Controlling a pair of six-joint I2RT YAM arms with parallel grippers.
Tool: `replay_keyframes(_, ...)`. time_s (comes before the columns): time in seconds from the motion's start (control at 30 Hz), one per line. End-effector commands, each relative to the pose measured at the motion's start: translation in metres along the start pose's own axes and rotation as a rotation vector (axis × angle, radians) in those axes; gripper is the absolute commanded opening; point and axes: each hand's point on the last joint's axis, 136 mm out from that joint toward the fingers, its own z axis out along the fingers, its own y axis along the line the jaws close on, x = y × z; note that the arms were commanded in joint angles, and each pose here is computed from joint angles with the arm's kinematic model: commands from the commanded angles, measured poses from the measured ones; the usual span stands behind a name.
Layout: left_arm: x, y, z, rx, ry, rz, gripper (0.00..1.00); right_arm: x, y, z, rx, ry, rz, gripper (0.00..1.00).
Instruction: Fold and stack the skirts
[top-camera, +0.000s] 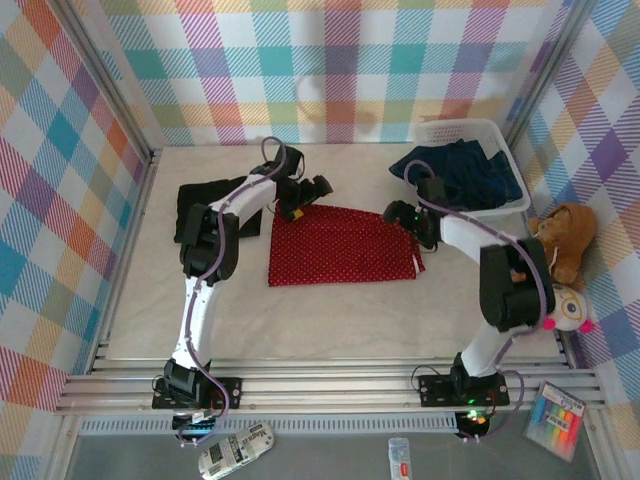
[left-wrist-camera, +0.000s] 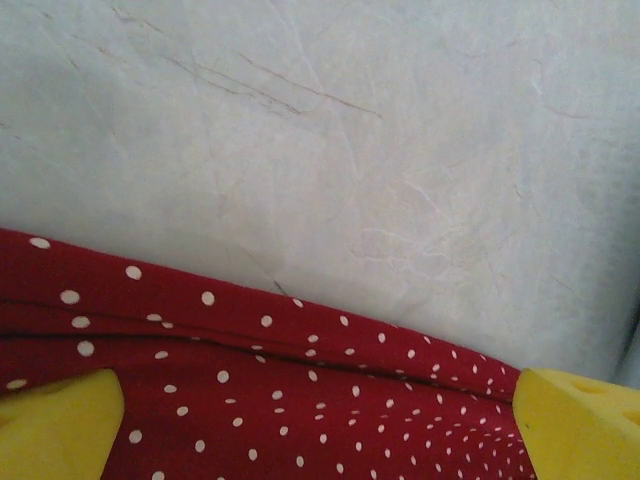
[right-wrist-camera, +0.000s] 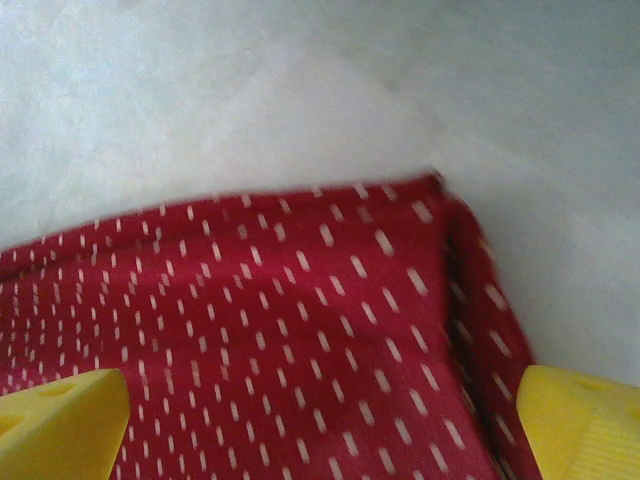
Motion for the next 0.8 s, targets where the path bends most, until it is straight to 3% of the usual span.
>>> replay_keyframes(0.0, 0.009, -0.034, -0.042, 0.031, 0.007, 0.093, 1.0, 0.009, -0.013, -0.038, 0.014, -0.041, -0.031, 0.99)
replay_keyframes(0.13, 0.019, -0.048, -0.086, 0.003, -0.05, 0.146, 1.0, 0.036, -0.036, -0.051, 0.066, 0.012, 0.004, 1.0)
replay_keyframes(0.3, 0.061, -0.047, -0.104, -0.012, -0.004, 0.186, 1.0, 0.064, -0.059, -0.06, 0.093, 0.045, 0.112, 0.93)
replay_keyframes(0.5, 0.134, -0.042, -0.089, 0.014, 0.179, 0.183, 1.0, 0.101, -0.066, -0.061, 0.013, 0.136, 0.351, 0.89)
replay_keyframes(0.77, 0.206, 0.002, -0.048, -0.172, 0.338, 0.192, 1.0, 0.112, -0.051, -0.045, -0.119, 0.183, 0.464, 0.77)
